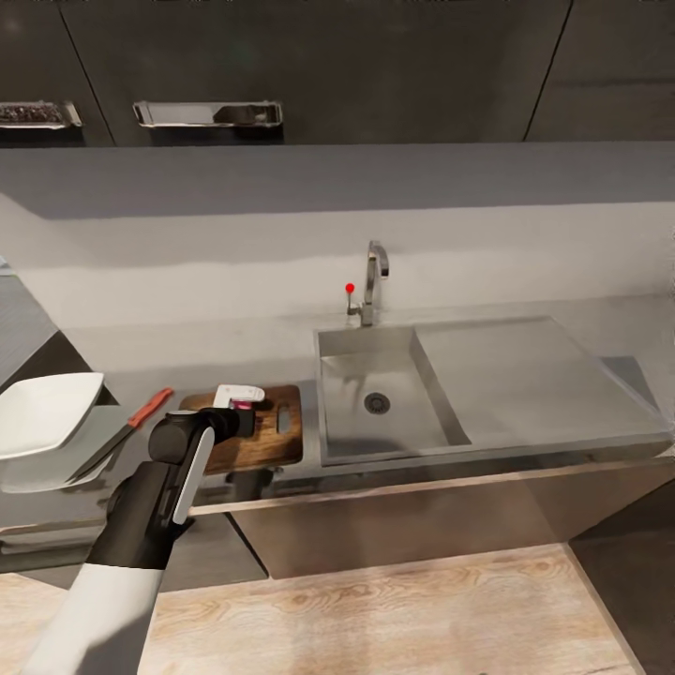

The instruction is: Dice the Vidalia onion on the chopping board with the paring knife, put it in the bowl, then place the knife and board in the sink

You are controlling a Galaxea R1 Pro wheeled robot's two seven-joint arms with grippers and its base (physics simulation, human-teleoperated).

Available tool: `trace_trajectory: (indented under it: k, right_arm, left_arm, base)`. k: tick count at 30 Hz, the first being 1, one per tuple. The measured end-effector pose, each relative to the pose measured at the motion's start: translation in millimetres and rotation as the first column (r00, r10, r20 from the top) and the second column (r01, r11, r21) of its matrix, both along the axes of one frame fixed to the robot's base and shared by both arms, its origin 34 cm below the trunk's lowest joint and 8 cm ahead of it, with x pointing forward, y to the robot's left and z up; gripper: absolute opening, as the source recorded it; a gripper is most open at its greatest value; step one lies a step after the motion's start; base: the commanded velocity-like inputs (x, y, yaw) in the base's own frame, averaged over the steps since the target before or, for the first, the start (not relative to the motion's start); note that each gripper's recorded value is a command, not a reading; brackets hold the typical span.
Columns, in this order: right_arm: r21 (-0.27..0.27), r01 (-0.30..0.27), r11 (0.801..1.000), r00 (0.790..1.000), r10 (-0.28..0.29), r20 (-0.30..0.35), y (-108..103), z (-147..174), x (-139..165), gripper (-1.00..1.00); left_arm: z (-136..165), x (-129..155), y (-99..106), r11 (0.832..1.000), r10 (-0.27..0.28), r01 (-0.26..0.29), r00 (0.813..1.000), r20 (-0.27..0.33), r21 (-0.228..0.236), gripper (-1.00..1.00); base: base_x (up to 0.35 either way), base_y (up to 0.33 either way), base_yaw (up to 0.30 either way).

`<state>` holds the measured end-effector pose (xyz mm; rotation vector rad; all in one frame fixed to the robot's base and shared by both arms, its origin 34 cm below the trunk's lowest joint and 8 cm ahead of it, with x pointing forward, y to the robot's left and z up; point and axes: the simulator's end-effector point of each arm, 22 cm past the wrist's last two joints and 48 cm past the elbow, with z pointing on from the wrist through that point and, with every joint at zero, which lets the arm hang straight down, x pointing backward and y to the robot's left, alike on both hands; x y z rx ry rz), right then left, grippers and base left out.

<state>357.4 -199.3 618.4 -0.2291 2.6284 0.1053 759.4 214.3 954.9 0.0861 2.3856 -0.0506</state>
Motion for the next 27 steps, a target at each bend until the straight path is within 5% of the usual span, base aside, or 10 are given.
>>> trace_trajectory:
  k: [27]
  right_arm:
    - [0.000, 0.000, 1.000, 1.000, 0.000, 0.001, 0.0, 0.3, 0.5, 1.00]
  left_arm:
    - [0.5, 0.0, 1.2, 1.000, 0.001, -0.001, 1.000, 0.001, 0.003, -1.00]
  base:
    - [-0.025, 0.011, 0.080]
